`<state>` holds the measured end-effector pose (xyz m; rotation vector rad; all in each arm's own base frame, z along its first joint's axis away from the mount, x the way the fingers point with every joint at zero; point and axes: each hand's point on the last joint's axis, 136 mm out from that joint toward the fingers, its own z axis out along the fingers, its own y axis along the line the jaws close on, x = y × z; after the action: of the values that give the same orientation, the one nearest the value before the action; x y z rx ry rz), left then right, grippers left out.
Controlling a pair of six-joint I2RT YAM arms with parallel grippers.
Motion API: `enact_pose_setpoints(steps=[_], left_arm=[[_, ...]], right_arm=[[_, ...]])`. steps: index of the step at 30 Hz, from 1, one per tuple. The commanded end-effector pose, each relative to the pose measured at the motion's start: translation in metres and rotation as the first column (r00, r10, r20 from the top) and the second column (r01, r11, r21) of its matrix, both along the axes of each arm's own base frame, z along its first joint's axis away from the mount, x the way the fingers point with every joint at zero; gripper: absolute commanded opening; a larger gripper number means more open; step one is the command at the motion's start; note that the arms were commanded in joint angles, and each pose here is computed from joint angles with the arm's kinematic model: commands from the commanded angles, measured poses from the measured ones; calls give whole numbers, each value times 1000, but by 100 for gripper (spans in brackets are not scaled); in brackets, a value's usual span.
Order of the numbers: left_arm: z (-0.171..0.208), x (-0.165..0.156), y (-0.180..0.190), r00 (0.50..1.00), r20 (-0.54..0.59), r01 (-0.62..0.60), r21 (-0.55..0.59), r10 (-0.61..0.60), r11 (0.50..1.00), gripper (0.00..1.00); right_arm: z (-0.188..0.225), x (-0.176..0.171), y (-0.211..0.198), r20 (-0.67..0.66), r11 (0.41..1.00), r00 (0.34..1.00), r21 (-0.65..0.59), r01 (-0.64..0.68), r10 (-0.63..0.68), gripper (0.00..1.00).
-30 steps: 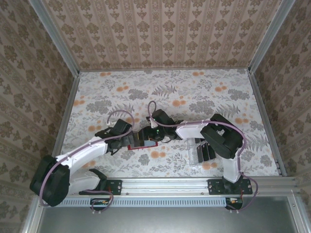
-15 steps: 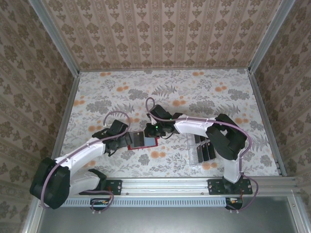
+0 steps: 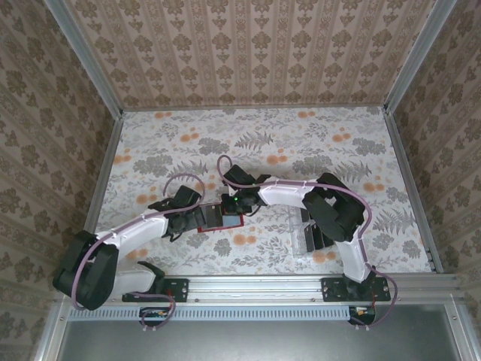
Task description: Put the credit cards into the card holder
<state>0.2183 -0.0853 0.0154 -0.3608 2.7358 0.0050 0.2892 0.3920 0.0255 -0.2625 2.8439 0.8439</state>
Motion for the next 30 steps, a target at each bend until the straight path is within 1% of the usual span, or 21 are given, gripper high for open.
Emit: enact_pose_setpoints(steps=[1,12,18,20,21,24,26,30], left_arm=[[-8,-4,1,1000,-24,3,-3,-3,1000,100],[-13,-6,-1,1000,-28,7,-22,-8,1000,100],[-2,-3,-3,1000,-3,9,-33,-9,999,100],[4,-2,-2,1000,7,8,-34,-7,999,100],[7,-1,-2,1000,11,9,-30,-8,1000,100],[16,1,0,1000,29,2,-29,-1,1000,100],[20,2,2,999,34,-4,-28,5,1000,100],[22,3,6,999,36,-16,-30,18,999,100]], right_arm=[[-4,-4,7,-7,999,1000,-17,-27,27,6],[-2,-8,29,-16,998,998,10,-56,56,6],[-3,-8,31,-15,998,998,1,-59,59,6],[-1,-6,25,-5,999,999,-5,-48,47,8],[0,-5,21,-2,999,999,-3,-38,38,13],[3,-3,8,8,1000,1000,-5,-9,9,31],[2,-3,-1,10,1000,1000,-11,6,-6,34],[-5,-6,-18,2,999,999,-19,36,-36,34]])
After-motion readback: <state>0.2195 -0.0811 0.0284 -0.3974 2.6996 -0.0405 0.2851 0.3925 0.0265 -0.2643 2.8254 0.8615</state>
